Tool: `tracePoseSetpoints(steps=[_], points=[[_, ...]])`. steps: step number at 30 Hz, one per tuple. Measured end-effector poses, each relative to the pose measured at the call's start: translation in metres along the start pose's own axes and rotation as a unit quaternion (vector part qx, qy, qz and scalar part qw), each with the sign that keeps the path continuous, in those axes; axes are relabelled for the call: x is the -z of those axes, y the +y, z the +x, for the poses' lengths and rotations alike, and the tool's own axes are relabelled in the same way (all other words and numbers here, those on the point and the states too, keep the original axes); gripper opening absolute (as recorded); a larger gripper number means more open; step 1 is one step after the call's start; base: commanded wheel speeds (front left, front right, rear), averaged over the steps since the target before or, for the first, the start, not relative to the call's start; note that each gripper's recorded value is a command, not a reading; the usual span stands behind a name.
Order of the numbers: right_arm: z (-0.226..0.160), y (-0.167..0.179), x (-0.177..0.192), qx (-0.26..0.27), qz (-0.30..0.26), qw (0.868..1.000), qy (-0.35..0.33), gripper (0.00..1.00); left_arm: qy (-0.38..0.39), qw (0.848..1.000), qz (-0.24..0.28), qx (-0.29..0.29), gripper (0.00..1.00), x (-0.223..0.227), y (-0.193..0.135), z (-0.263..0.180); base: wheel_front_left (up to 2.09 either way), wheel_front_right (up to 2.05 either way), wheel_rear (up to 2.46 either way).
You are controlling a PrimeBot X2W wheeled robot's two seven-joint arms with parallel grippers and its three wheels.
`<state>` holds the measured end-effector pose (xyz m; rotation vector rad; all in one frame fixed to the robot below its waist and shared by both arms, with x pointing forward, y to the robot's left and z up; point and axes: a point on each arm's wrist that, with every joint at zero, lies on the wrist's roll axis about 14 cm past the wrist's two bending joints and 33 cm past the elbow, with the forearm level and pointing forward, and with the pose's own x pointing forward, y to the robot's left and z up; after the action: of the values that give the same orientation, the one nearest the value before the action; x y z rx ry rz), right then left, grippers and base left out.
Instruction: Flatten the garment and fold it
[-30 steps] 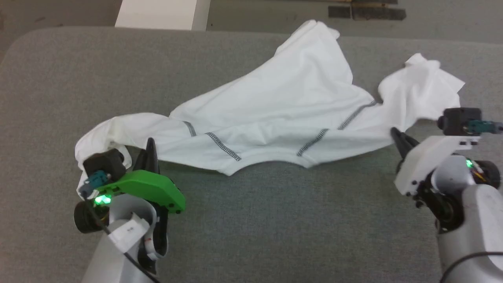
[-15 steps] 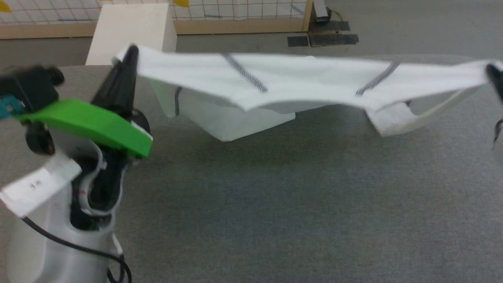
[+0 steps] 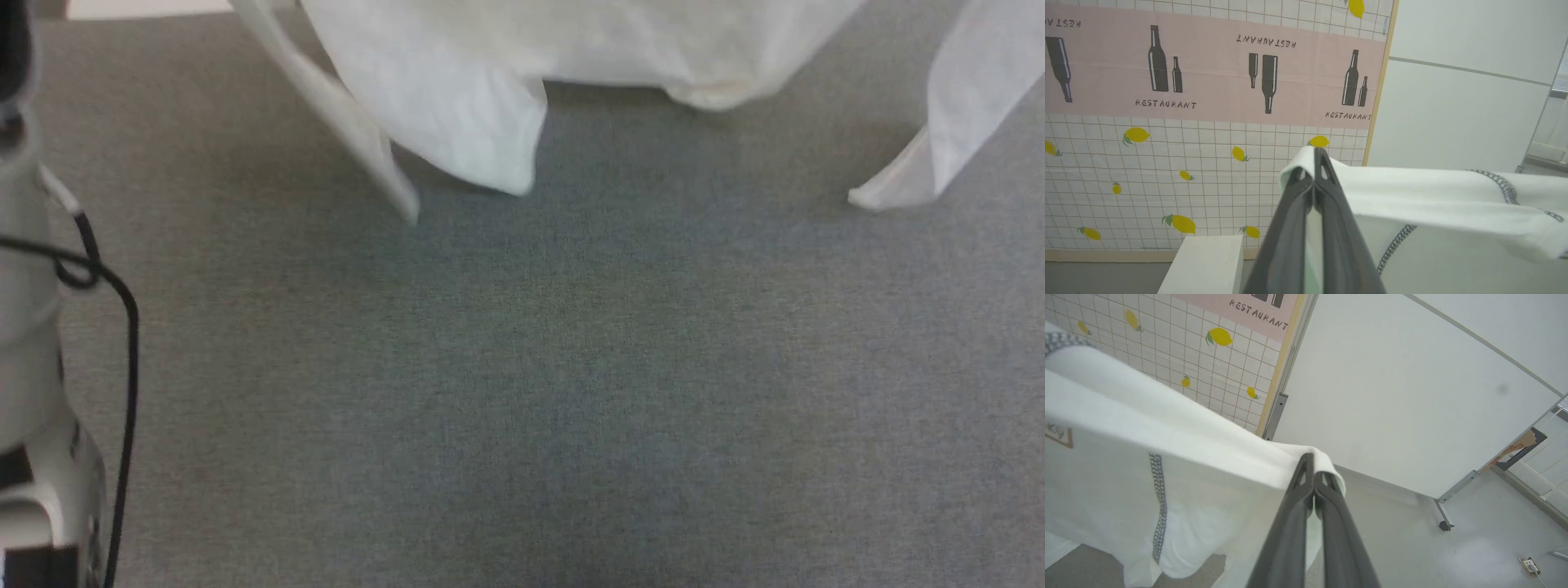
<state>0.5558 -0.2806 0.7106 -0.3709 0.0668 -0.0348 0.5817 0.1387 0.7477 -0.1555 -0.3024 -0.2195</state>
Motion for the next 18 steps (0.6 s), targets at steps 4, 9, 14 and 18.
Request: tracePoseSetpoints(steps=[4, 9, 14, 18], points=[[0.042, -0.004, -0.004, 0.017, 0.004, 1.000, -0.025, 0.00, -0.036, 0.999, 0.003, -0.030, 0.00, 0.003, 0.016, 0.036, 0.00, 0.00, 0.00], [0.085, -0.006, -0.018, 0.042, 0.011, 0.995, -0.089, 0.00, -0.121, 0.991, -0.008, -0.057, 0.00, -0.002, 0.030, 0.069, 0.00, 0.00, 0.00], [0.114, 0.000, -0.029, 0.054, -0.003, 0.987, -0.153, 0.00, -0.181, 0.980, -0.007, -0.076, 0.00, 0.010, 0.046, 0.087, 0.00, 0.00, 0.00], [0.132, 0.016, -0.008, 0.037, -0.010, 0.989, -0.145, 0.00, -0.183, 0.979, -0.004, -0.090, 0.00, 0.040, 0.060, 0.093, 0.00, 0.00, 0.00]])
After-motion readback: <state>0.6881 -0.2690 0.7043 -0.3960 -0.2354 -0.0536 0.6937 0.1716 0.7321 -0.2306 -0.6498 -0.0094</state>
